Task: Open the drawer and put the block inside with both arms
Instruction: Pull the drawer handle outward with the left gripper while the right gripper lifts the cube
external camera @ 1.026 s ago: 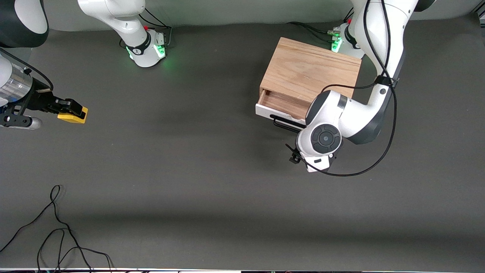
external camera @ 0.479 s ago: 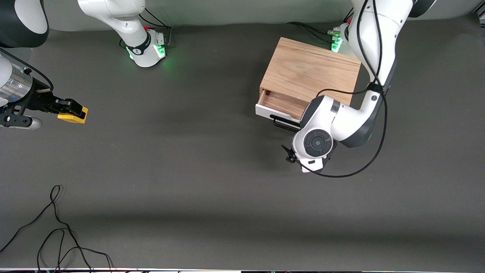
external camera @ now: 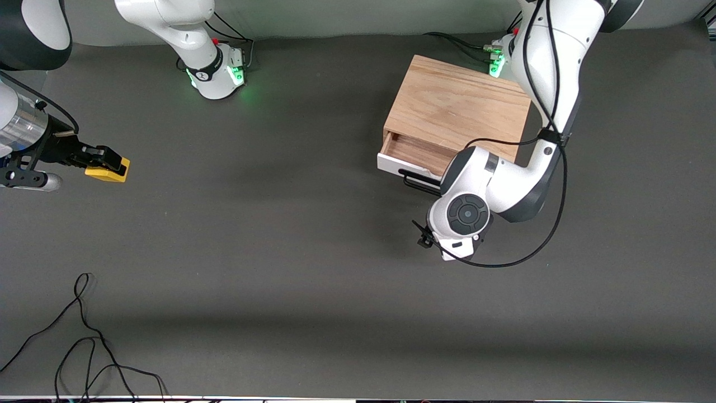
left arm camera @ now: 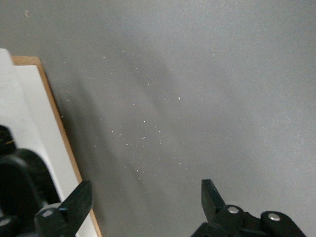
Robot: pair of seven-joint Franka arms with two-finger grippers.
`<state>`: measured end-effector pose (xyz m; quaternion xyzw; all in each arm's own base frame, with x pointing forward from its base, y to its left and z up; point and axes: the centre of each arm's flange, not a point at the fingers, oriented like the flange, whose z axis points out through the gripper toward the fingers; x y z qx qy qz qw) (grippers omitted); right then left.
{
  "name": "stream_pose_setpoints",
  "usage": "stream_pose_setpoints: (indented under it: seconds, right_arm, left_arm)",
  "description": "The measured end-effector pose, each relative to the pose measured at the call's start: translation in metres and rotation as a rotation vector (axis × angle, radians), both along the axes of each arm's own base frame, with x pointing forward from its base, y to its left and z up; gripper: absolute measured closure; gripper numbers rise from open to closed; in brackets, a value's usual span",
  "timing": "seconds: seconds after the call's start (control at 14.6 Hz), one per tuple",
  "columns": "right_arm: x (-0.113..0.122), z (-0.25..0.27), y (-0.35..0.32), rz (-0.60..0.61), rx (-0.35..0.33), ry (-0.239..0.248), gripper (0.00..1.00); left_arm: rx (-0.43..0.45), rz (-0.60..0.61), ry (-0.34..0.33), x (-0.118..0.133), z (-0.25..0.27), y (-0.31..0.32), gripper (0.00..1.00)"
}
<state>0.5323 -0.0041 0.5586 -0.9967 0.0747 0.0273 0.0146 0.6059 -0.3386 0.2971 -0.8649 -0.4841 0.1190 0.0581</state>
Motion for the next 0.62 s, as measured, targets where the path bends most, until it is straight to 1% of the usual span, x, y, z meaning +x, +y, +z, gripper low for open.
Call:
stream_pose_setpoints:
  seconds: [0.21,0.41,0.62]
  right_arm:
    - [0.000,0.001,0.000,0.000,0.000,-0.003,0.45]
    - [0.000,0.002,0.000,0.000,0.000,-0.004,0.45]
    - [0.000,0.002,0.001,0.002,-0.001,-0.004,0.45]
  left_arm:
    - [0.024,-0.011,0.047,-0.002,0.020,0.002,0.01]
    - [0.058,-0.022,0.114,-0.012,0.016,0.005,0.01]
    - [0.065,-0.024,0.129,-0.014,0.010,0.006,0.01]
